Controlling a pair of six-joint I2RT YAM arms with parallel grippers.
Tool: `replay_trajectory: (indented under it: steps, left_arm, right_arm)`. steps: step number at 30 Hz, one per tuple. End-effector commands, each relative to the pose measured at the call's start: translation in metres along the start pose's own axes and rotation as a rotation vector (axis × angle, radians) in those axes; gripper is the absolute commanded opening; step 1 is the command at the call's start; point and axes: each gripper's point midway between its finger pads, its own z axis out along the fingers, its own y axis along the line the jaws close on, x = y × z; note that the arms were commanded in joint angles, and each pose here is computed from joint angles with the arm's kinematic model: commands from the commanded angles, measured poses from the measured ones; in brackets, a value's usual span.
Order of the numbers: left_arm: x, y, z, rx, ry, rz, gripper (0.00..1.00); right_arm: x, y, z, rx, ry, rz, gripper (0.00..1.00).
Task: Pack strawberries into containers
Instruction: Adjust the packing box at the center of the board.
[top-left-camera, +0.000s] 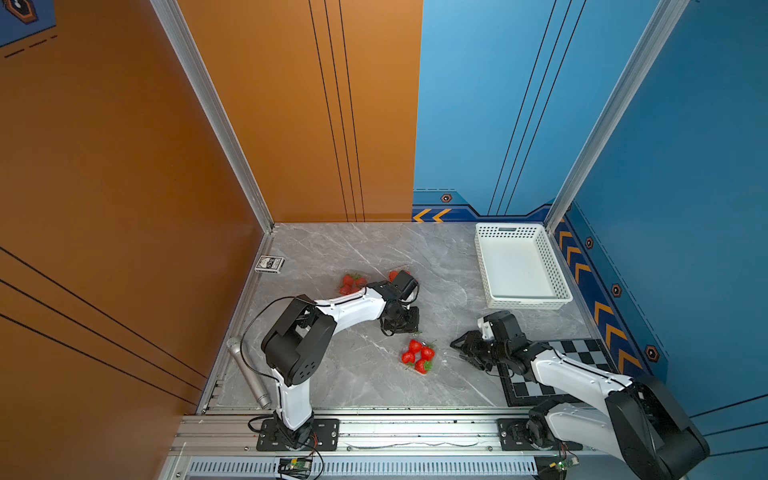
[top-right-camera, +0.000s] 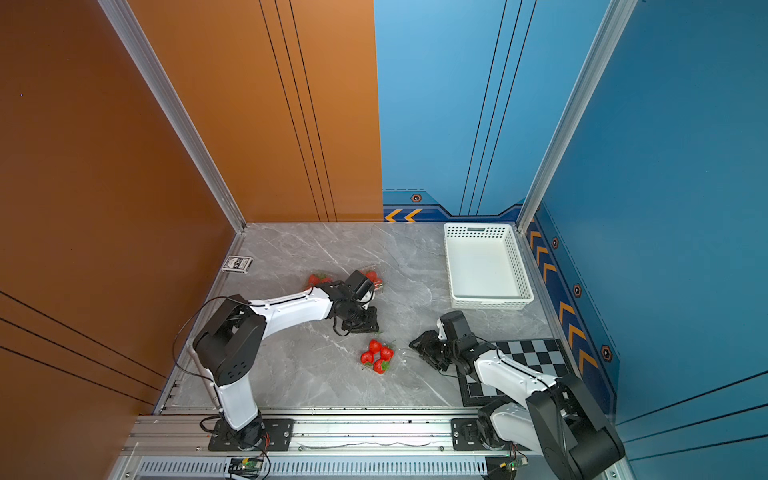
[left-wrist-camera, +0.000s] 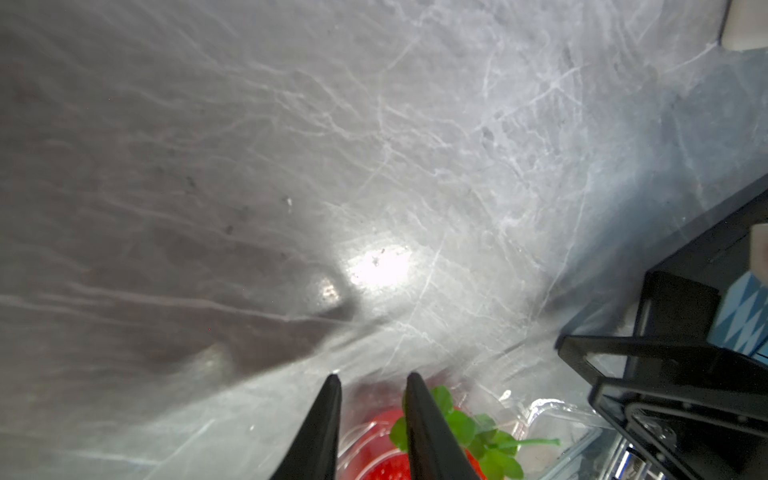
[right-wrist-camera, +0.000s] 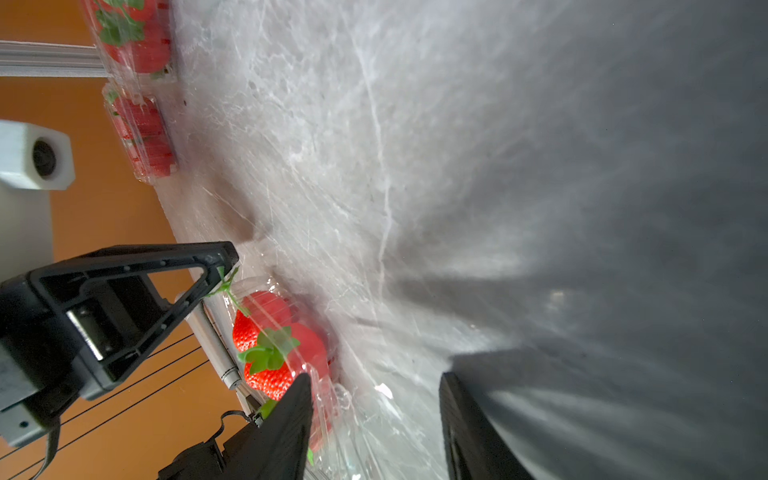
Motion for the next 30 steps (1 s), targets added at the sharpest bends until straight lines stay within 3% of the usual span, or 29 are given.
replay_trajectory:
  steps: [1,12,19,30]
  left_arm:
    - [0.007,-0.014,0.002,0.049,0.028,0.060,0.29]
    - [0.007,-0.026,-0.002,0.087,0.024,0.103,0.29]
    - [0.008,-0.014,0.000,0.066,0.028,0.082,0.29]
    - [0.010,0.003,0.006,0.051,0.051,0.067,0.27]
  right_arm:
    - [-0.003,0.008,0.002,-0.009,0.003,-0.021,0.52]
    - [-0.003,0.013,0.003,-0.015,0.010,-0.022,0.51]
    - [-0.007,0.018,0.002,-0.011,0.002,-0.036,0.41]
    - [-0.021,0.047,0.007,0.044,0.095,-0.271,0.38]
